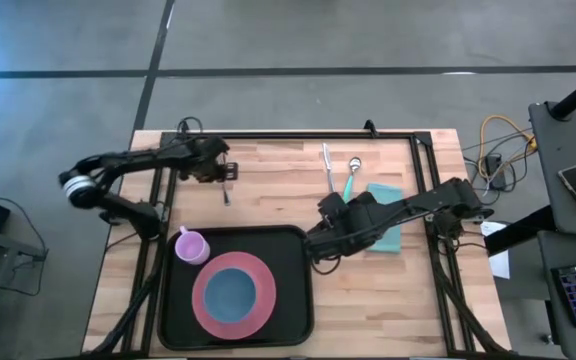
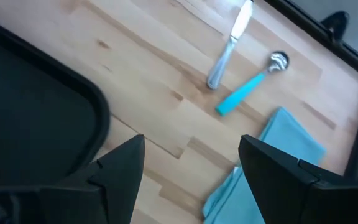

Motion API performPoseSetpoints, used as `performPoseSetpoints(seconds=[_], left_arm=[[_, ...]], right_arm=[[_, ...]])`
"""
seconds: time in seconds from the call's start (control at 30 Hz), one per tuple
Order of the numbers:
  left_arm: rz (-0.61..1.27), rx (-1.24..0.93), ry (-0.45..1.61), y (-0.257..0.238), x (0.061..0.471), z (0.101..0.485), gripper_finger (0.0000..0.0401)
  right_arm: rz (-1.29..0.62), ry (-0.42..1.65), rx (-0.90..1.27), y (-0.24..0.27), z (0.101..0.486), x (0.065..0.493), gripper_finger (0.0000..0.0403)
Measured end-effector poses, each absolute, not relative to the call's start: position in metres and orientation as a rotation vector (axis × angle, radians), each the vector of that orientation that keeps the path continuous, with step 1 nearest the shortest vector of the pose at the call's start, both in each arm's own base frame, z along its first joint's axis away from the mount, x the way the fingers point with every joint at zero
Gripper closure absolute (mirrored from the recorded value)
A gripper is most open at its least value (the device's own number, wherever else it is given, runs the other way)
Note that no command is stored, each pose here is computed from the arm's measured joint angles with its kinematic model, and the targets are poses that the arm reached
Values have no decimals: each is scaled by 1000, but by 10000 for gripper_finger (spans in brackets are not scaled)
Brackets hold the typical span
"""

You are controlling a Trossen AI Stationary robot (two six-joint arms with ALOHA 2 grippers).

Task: Set up tray
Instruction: Put the table napkin on the black tray beside the pink plate

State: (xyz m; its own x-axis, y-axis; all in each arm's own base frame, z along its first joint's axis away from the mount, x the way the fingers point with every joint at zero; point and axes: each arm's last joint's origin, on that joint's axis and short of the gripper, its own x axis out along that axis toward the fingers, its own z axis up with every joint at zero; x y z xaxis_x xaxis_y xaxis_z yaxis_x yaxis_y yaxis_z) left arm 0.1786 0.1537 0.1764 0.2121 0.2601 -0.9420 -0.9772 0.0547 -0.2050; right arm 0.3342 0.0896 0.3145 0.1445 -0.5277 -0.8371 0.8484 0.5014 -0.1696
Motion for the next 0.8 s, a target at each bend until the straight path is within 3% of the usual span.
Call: performPoseSetpoints(seconds=[0.4,0.8], left_arm=[[1154,-1061,1078,168,194,151,315],[1160,-1013,1065,167,189,147,315]], right_arm=[[-1078,1030,454,93,301,328,154],[-1073,1021,430,92,302,328,154]])
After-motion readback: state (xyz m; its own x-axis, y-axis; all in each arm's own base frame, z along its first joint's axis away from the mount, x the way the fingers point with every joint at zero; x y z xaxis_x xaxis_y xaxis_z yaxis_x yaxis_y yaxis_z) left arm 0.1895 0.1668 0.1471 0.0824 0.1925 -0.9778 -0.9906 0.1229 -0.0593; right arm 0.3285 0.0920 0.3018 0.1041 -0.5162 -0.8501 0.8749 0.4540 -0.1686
